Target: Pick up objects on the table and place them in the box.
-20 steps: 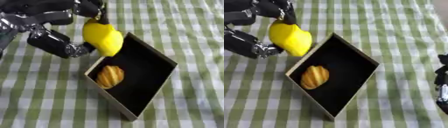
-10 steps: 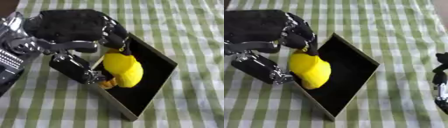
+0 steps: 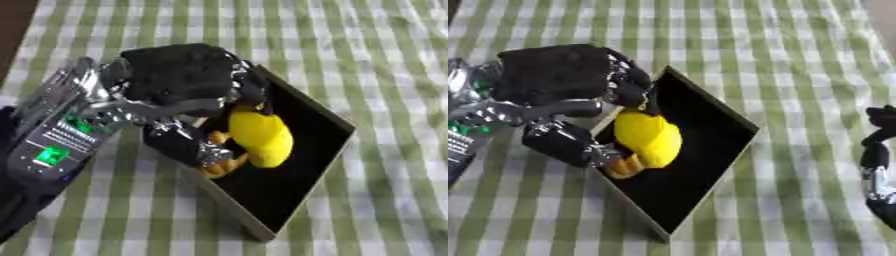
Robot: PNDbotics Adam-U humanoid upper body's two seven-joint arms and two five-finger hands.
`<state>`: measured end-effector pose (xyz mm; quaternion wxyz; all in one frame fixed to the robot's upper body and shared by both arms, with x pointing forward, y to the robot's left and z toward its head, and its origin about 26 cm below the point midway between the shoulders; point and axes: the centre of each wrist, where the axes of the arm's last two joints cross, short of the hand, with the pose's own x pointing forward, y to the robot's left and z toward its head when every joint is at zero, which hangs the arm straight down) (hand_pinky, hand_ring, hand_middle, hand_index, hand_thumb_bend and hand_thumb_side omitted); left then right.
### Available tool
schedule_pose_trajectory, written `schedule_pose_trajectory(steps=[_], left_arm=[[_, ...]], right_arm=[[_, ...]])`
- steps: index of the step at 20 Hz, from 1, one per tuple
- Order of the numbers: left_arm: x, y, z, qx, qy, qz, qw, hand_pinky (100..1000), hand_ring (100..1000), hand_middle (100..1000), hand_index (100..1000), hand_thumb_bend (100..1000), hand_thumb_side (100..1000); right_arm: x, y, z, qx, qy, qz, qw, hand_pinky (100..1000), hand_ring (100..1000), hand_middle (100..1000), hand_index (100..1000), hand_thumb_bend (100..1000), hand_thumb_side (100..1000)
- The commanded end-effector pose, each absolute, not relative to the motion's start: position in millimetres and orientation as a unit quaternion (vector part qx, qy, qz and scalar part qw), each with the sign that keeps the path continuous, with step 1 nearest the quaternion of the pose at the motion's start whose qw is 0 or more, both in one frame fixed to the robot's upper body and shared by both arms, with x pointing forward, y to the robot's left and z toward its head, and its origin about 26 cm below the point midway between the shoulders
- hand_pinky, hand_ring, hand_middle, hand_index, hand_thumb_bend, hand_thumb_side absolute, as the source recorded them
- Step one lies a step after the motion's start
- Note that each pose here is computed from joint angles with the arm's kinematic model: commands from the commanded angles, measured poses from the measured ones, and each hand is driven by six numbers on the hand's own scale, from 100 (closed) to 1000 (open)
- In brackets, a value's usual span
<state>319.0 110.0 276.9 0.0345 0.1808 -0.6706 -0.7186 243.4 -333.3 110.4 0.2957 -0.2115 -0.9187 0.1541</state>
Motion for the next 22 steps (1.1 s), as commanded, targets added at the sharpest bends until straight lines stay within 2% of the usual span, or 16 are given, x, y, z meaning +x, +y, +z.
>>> schedule_pose_trajectory(steps=[1, 3, 5, 6, 7, 8, 9, 10, 11, 12, 15, 17, 22], left_arm=[[326.9, 105.7, 270.6, 0.189, -0.666, -0.721, 0.028, 687, 598, 565, 711, 100, 245], [330.5, 103.6, 264.3, 0.186, -0.660, -0.727, 0.026, 715, 644, 612, 776, 100, 308], [331.7, 101.9, 261.1, 0.180, -0.653, -0.736, 0.014, 767, 732, 708, 856, 100, 365], [332.2, 101.3, 260.3, 0.178, -0.648, -0.741, 0.007, 802, 781, 761, 894, 100, 426], [332.9, 101.0, 259.8, 0.177, -0.643, -0.745, 0.002, 806, 786, 765, 898, 100, 439], [334.1, 101.2, 259.3, 0.178, -0.638, -0.749, -0.001, 812, 796, 772, 910, 100, 497], [335.9, 101.8, 258.6, 0.180, -0.634, -0.752, -0.001, 814, 798, 773, 911, 100, 511], [338.1, 103.0, 257.9, 0.184, -0.632, -0.753, 0.002, 825, 814, 785, 923, 100, 577], [339.9, 104.1, 257.2, 0.187, -0.630, -0.753, 0.004, 829, 819, 788, 925, 100, 589], [341.1, 105.2, 257.1, 0.191, -0.631, -0.752, 0.005, 832, 825, 789, 929, 100, 638], [342.1, 106.7, 258.6, 0.195, -0.640, -0.743, 0.005, 833, 827, 788, 929, 100, 679], [340.8, 107.3, 261.3, 0.195, -0.650, -0.735, 0.003, 831, 823, 785, 925, 100, 673], [325.7, 113.3, 282.9, 0.192, -0.694, -0.693, -0.007, 829, 807, 777, 923, 100, 608]], right_arm=[[242.8, -331.6, 115.3, -0.209, -0.920, 0.159, 0.290, 915, 777, 434, 719, 100, 528], [242.9, -331.0, 115.0, -0.208, -0.920, 0.159, 0.291, 915, 777, 434, 719, 100, 528], [242.7, -331.1, 114.8, -0.208, -0.920, 0.158, 0.292, 915, 777, 434, 718, 100, 528], [242.7, -331.0, 114.6, -0.208, -0.920, 0.157, 0.292, 915, 777, 433, 718, 100, 528], [242.7, -330.6, 114.5, -0.207, -0.920, 0.157, 0.293, 915, 777, 433, 718, 100, 528], [242.8, -330.2, 114.2, -0.206, -0.920, 0.157, 0.294, 916, 777, 432, 718, 100, 528], [242.8, -329.7, 114.0, -0.206, -0.920, 0.157, 0.295, 916, 777, 432, 718, 100, 528], [242.8, -329.5, 113.8, -0.205, -0.920, 0.156, 0.296, 916, 776, 432, 718, 100, 527], [242.7, -329.5, 113.5, -0.205, -0.920, 0.155, 0.297, 917, 776, 432, 718, 100, 527], [242.5, -329.6, 113.2, -0.206, -0.919, 0.154, 0.298, 916, 776, 431, 718, 100, 527], [241.9, -329.3, 112.1, -0.205, -0.919, 0.154, 0.300, 916, 776, 431, 718, 100, 531], [241.7, -328.7, 111.5, -0.204, -0.919, 0.155, 0.301, 917, 777, 431, 718, 100, 530], [240.9, -329.0, 110.4, -0.206, -0.918, 0.153, 0.302, 917, 777, 432, 718, 100, 527]])
